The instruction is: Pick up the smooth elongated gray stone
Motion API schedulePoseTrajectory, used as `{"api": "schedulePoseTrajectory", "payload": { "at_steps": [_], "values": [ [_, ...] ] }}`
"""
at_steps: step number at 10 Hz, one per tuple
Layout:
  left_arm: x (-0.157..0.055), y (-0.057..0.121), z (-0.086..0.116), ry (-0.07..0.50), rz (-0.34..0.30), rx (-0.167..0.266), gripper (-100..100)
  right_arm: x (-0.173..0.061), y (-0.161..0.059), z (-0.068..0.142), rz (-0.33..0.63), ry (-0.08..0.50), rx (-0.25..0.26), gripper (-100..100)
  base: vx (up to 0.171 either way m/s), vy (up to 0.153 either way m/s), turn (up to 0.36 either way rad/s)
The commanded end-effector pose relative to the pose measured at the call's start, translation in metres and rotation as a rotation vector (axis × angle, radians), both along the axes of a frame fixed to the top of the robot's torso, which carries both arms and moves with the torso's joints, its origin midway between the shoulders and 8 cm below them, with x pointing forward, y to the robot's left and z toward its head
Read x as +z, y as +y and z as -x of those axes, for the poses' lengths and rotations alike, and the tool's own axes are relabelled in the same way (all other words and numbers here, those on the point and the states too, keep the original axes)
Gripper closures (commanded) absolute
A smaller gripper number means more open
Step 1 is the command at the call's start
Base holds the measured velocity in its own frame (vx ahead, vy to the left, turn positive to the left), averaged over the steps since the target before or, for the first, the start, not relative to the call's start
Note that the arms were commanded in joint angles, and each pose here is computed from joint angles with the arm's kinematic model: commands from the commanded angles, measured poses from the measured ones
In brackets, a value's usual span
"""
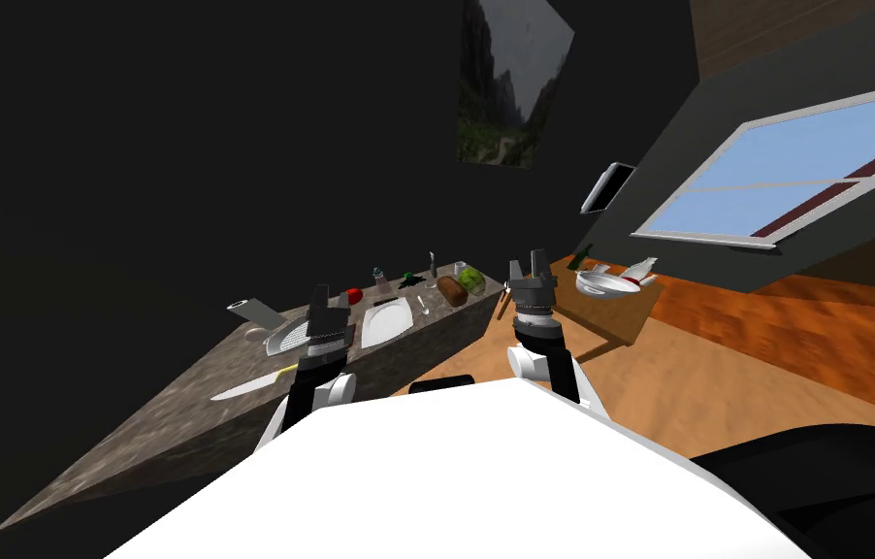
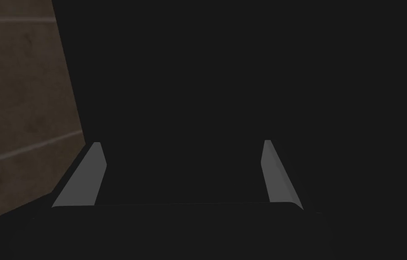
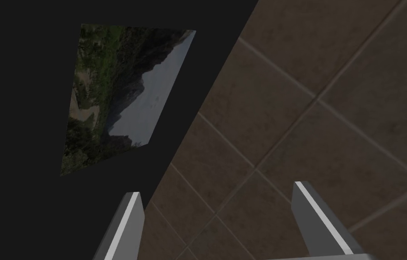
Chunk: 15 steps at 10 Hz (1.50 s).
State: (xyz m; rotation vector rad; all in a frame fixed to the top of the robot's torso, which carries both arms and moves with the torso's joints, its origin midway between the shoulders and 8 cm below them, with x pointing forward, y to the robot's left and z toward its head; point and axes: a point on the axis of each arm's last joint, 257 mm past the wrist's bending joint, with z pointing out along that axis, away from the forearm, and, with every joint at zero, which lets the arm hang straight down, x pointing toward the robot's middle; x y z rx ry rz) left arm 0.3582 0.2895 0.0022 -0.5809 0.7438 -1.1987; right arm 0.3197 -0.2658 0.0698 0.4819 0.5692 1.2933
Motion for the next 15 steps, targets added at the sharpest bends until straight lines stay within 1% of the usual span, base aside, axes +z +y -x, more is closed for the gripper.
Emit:
{"api": "schedulePoseTrajectory", "payload": {
  "at_steps": [1,2,4,5,6,7,8,9,10,11,12,13,14,15],
  "values": [
    [-0.007,0.006,-0.018,0.039,0.004,-0.016,-100,0.0,0.0,0.0,0.0,0.0,0.0,0,-0.082,-0.07,-0.219],
    [-0.007,0.006,-0.018,0.04,0.004,-0.016,-100,0.0,0.0,0.0,0.0,0.0,0.0,0,-0.063,-0.042,-0.045],
    [-0.017,0.016,-0.041,0.09,0.015,-0.031,-100,0.0,0.0,0.0,0.0,0.0,0.0,0,-0.061,-0.049,-0.209],
    [-0.019,0.016,-0.043,0.102,0.017,-0.029,-100,0.0,0.0,0.0,0.0,0.0,0.0,0,-0.046,-0.034,-0.088],
    [-0.024,0.023,-0.056,0.131,0.025,-0.034,-100,0.0,0.0,0.0,0.0,0.0,0.0,0,-0.037,-0.033,-0.135],
    [-0.026,0.023,-0.057,0.138,0.026,-0.033,-100,0.0,0.0,0.0,0.0,0.0,0.0,0,-0.029,-0.028,-0.119],
    [-0.032,0.03,-0.072,0.171,0.035,-0.035,-100,0.0,0.0,0.0,0.0,0.0,0.0,0,-0.041,-0.037,-0.231],
    [-0.034,0.031,-0.073,0.179,0.036,-0.034,-100,0.0,0.0,0.0,0.0,0.0,0.0,0,-0.037,-0.031,-0.087],
    [-0.04,0.039,-0.087,0.215,0.046,-0.034,-100,0.0,0.0,0.0,0.0,0.0,0.0,0,-0.042,-0.043,-0.16],
    [-0.042,0.039,-0.088,0.224,0.047,-0.033,-100,0.0,0.0,0.0,0.0,0.0,0.0,0,-0.031,-0.035,-0.112],
    [-0.048,0.049,-0.103,0.256,0.058,-0.031,-100,0.0,0.0,0.0,0.0,0.0,0.0,0,-0.033,-0.037,-0.199],
    [-0.052,0.049,-0.105,0.272,0.06,-0.028,-100,0.0,0.0,0.0,0.0,0.0,0.0,0,-0.029,-0.029,-0.103],
    [-0.057,0.059,-0.119,0.302,0.072,-0.025,-100,0.0,0.0,0.0,0.0,0.0,0.0,0,-0.032,-0.04,-0.206],
    [-0.062,0.06,-0.121,0.323,0.074,-0.021,-100,0.0,0.0,0.0,0.0,0.0,0.0,0,-0.028,-0.028,-0.115]
  ]
}}
